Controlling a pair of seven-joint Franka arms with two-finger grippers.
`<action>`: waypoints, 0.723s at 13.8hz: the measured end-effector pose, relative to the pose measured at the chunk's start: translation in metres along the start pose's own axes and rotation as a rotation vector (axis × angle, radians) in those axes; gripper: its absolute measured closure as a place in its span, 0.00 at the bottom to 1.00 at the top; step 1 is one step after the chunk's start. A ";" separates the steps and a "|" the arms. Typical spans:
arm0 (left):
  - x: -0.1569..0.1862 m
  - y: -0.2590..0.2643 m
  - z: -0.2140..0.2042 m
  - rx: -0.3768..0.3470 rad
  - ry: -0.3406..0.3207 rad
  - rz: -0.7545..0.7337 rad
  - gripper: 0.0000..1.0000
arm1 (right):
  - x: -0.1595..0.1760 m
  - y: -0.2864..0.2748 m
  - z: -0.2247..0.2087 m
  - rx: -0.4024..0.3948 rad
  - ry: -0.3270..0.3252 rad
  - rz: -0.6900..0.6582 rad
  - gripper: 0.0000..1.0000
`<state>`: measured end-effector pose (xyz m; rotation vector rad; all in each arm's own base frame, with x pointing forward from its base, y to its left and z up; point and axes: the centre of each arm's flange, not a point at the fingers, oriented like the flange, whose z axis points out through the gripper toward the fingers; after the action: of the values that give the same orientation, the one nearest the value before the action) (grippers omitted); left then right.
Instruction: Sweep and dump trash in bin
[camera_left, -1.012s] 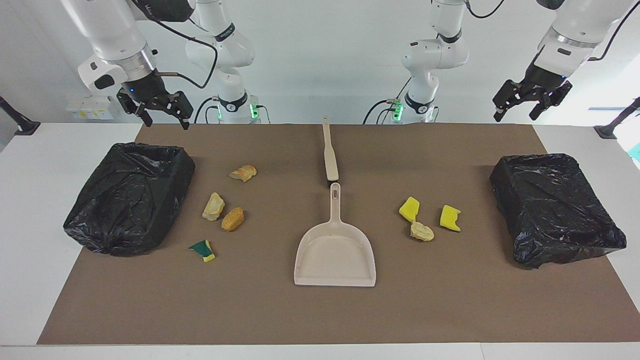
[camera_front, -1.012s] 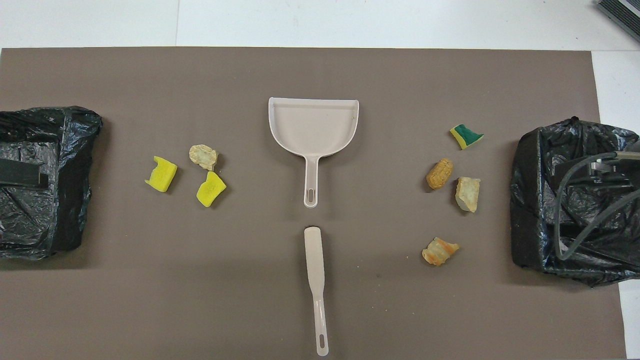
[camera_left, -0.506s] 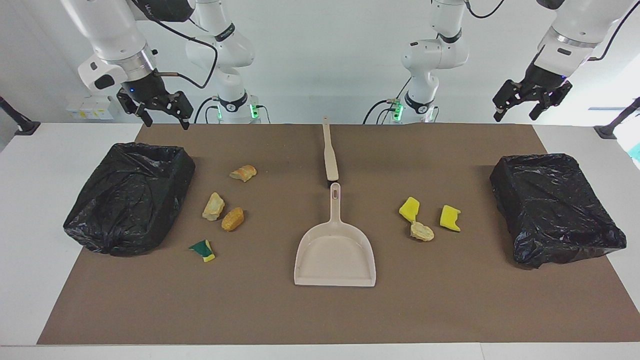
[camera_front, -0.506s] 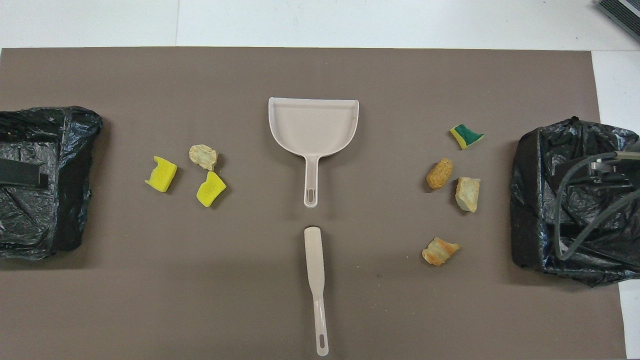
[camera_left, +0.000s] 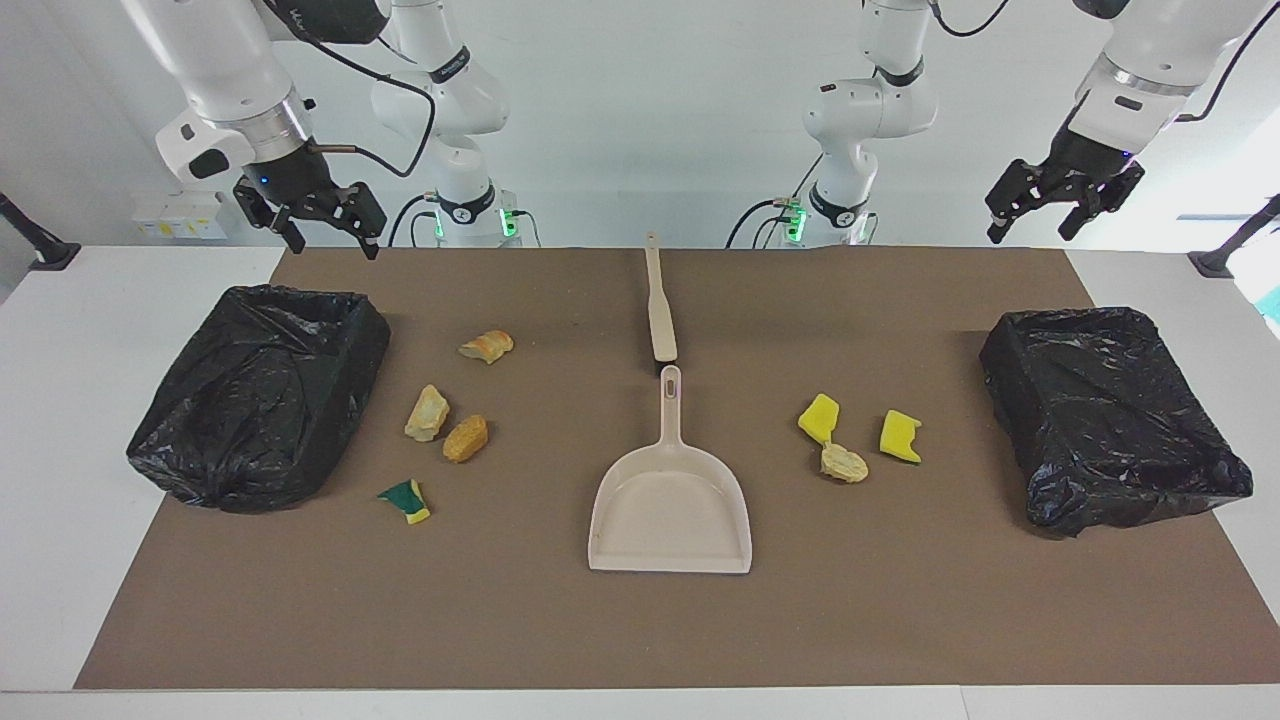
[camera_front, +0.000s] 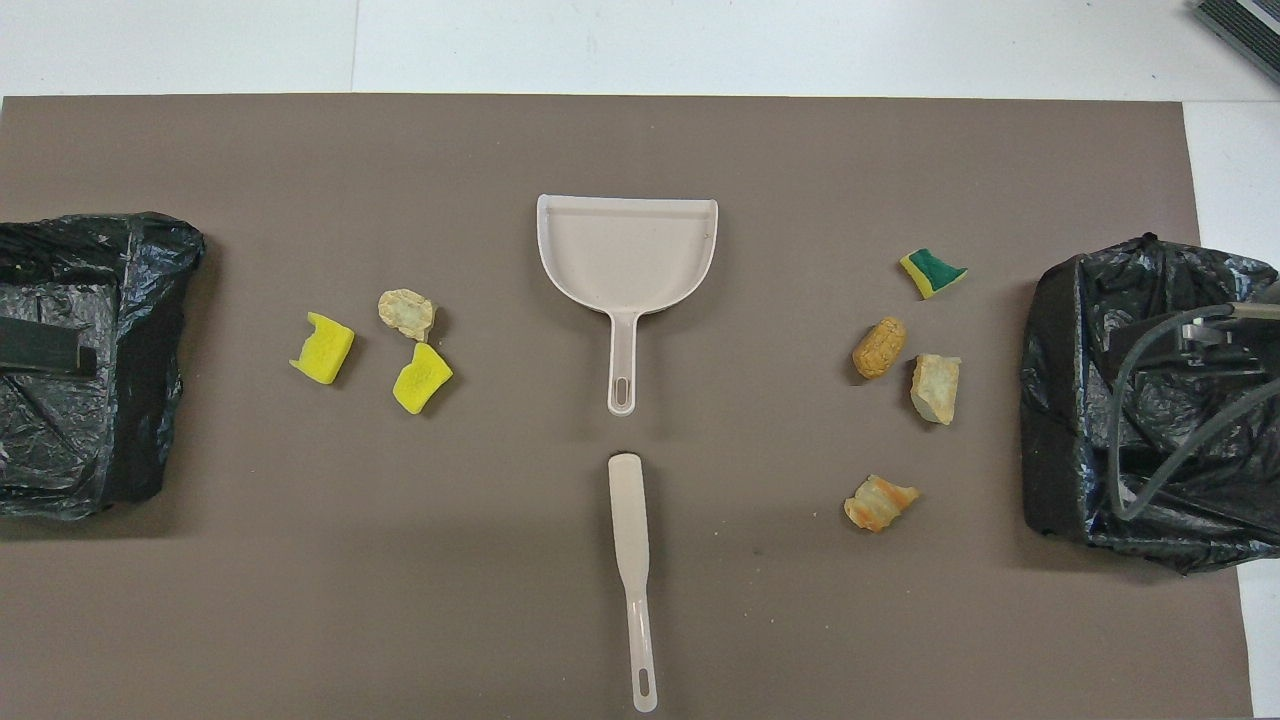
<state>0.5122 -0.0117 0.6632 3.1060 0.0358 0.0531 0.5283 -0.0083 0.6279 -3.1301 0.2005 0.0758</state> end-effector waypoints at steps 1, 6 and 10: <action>0.000 0.002 0.000 -0.002 0.000 0.004 0.00 | 0.000 0.000 0.000 0.000 0.000 0.000 0.00; 0.000 0.009 0.000 -0.009 -0.001 0.015 0.00 | 0.000 0.000 0.000 0.000 0.000 0.000 0.00; -0.004 0.030 0.005 -0.012 -0.011 0.055 0.00 | 0.000 0.000 0.000 0.000 0.000 0.000 0.00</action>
<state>0.5089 -0.0419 0.6596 3.0953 -0.0493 0.0372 0.5283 -0.0083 0.6279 -3.1301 0.2005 0.0758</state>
